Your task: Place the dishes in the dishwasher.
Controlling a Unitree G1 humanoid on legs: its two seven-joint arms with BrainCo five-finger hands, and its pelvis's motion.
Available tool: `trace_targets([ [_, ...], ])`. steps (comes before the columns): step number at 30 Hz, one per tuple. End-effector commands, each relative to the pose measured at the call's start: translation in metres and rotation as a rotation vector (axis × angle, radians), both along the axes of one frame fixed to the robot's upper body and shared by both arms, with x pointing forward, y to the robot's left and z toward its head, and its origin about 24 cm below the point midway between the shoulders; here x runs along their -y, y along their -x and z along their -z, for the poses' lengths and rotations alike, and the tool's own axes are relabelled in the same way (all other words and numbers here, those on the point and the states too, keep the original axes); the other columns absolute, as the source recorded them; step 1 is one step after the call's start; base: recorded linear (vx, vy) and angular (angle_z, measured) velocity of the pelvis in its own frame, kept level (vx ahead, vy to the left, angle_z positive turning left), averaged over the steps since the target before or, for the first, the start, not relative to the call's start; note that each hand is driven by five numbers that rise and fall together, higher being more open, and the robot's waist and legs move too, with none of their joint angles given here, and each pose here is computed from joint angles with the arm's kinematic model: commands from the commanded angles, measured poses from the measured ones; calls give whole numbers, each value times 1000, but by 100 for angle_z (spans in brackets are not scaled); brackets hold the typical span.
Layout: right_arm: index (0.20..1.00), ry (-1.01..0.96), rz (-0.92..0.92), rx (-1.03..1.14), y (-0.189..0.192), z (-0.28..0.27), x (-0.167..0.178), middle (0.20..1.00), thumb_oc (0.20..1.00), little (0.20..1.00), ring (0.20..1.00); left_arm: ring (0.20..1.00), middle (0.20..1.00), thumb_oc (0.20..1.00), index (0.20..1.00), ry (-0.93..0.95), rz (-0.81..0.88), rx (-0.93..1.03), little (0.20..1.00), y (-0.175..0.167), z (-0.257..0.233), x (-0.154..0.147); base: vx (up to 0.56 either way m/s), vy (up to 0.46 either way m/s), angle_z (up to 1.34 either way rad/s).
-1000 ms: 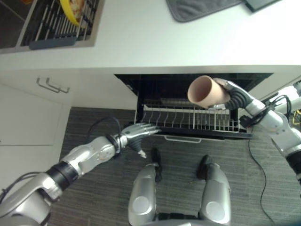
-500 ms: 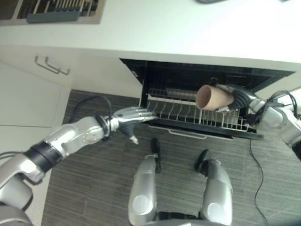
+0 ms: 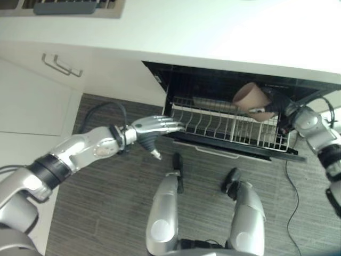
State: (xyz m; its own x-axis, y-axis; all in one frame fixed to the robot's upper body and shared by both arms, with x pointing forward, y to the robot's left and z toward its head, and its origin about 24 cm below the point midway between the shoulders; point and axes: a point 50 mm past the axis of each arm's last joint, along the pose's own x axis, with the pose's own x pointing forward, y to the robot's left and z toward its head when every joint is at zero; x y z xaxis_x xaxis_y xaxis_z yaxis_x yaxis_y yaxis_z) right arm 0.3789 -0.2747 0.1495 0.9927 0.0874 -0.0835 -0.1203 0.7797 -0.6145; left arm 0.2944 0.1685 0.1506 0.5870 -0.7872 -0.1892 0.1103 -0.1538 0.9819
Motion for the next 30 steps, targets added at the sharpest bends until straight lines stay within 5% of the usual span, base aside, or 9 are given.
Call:
trace_targets([
  [1,200,-265,13,75,-4,-29,9,200,200,200,200,1000,1000,1000,1000,84,55,53,1000,6,-9,16,-3,72,-5],
  [7,200,-632,-14,3,-10,-16,-7,200,200,200,200,1000,1000,1000,1000,138,75,42,1000,9,-2,26,8,76,-9],
  [12,200,-730,36,-2,-14,-12,-17,200,200,200,200,1000,1000,1000,1000,165,78,43,1000,13,6,32,-13,67,-2],
  [20,200,-659,287,130,-13,-5,-9,200,200,200,200,1000,1000,1000,1000,222,56,35,1000,19,27,38,-7,95,-10],
  [30,200,-320,561,317,-9,-10,-4,200,200,200,200,1000,1000,1000,1000,282,39,36,1000,31,60,50,-6,76,-8],
])
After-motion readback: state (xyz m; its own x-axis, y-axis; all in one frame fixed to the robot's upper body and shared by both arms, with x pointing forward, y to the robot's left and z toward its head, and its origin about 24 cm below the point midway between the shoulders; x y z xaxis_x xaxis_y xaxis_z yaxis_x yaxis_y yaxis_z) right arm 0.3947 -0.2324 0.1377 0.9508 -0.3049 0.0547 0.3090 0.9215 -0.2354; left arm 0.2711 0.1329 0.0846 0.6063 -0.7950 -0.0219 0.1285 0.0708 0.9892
